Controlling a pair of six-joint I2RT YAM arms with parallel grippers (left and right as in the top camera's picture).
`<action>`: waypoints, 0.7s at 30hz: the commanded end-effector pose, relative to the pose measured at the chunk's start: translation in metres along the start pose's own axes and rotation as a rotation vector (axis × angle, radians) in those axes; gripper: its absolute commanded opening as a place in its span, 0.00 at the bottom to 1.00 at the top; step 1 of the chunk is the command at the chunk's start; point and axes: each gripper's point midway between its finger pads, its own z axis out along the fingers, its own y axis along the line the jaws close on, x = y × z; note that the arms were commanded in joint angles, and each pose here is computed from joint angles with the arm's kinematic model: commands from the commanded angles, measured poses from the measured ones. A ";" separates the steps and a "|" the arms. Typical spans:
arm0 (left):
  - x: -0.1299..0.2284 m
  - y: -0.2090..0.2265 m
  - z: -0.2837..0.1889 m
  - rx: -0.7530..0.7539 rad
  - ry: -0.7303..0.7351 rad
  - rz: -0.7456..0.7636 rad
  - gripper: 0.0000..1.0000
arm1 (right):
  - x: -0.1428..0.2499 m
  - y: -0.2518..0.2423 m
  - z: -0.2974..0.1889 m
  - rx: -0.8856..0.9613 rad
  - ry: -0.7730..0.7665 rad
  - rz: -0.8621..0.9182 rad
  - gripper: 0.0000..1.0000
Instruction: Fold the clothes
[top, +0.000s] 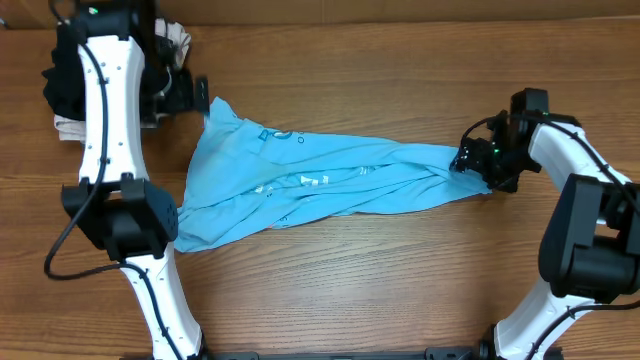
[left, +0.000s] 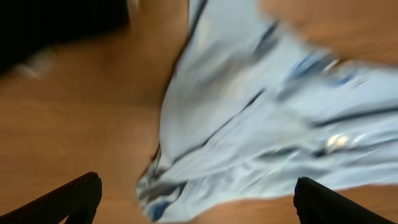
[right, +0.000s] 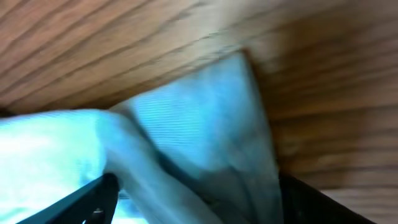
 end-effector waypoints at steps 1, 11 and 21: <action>-0.016 -0.019 -0.059 0.051 -0.197 0.050 1.00 | 0.014 0.015 0.016 -0.030 0.006 -0.063 0.68; -0.028 -0.018 -0.071 0.038 -0.269 0.056 1.00 | -0.022 -0.053 -0.026 0.064 -0.103 0.264 0.04; -0.039 -0.019 -0.074 0.040 -0.317 0.061 1.00 | -0.040 -0.114 -0.101 -0.031 -0.148 0.407 0.04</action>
